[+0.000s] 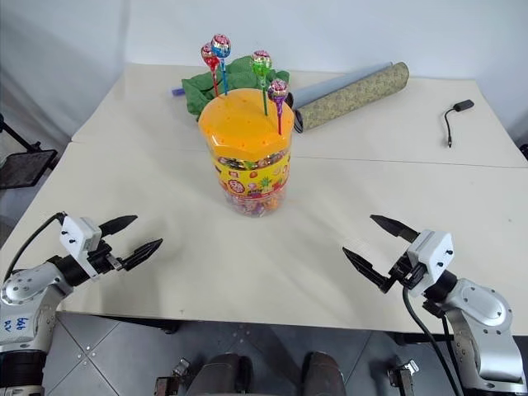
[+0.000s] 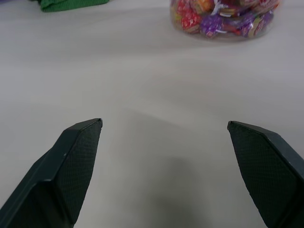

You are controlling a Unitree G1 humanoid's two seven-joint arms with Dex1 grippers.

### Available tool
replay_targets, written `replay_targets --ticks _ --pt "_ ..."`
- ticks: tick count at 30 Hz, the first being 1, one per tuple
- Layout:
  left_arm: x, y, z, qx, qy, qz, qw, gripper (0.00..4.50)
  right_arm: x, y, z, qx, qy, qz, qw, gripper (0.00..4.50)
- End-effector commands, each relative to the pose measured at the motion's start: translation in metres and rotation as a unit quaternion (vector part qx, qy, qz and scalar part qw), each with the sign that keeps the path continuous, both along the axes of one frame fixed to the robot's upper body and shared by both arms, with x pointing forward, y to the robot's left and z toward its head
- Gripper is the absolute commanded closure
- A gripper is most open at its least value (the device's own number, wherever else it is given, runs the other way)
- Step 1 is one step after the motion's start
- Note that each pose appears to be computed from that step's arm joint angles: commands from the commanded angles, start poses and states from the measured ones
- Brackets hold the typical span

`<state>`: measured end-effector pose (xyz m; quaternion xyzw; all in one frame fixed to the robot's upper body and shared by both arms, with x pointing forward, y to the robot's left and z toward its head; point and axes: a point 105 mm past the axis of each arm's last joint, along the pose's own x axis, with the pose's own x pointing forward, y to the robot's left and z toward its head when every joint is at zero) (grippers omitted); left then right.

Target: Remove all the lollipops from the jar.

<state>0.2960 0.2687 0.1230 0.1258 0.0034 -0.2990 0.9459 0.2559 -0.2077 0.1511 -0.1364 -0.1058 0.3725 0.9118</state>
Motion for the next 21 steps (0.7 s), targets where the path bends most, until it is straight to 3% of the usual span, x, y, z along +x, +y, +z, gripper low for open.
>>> replay_targets --ticks 1,2,3,6,12,17,21 --pt "-0.001 -0.002 0.011 0.001 -0.014 -0.011 1.000 0.01 -0.002 0.000 0.009 -0.014 -0.025 0.008 1.000 0.00" --pt "0.000 -0.003 0.012 0.000 -0.015 -0.014 1.000 0.01 -0.001 0.001 0.009 -0.015 -0.027 0.011 0.999 0.00" --pt "-0.001 -0.002 0.023 -0.044 -0.021 -0.020 0.999 0.01 0.000 0.004 0.016 -0.001 -0.033 0.017 0.999 0.00" --pt "-0.008 0.002 0.067 -0.141 -0.073 -0.064 0.985 0.01 0.000 0.016 0.046 0.047 -0.055 0.047 0.996 0.00" --pt "-0.015 0.005 0.128 -0.203 -0.129 -0.097 0.966 0.01 -0.004 0.011 0.099 0.098 -0.119 0.043 0.987 0.00" --pt "-0.001 0.024 0.143 -0.217 -0.138 -0.082 0.963 0.01 -0.014 0.003 0.120 0.094 -0.149 0.042 0.984 0.00" --pt "0.029 0.004 0.151 -0.235 -0.135 -0.117 0.956 0.01 -0.022 0.007 0.125 0.083 -0.160 0.043 0.983 0.00"
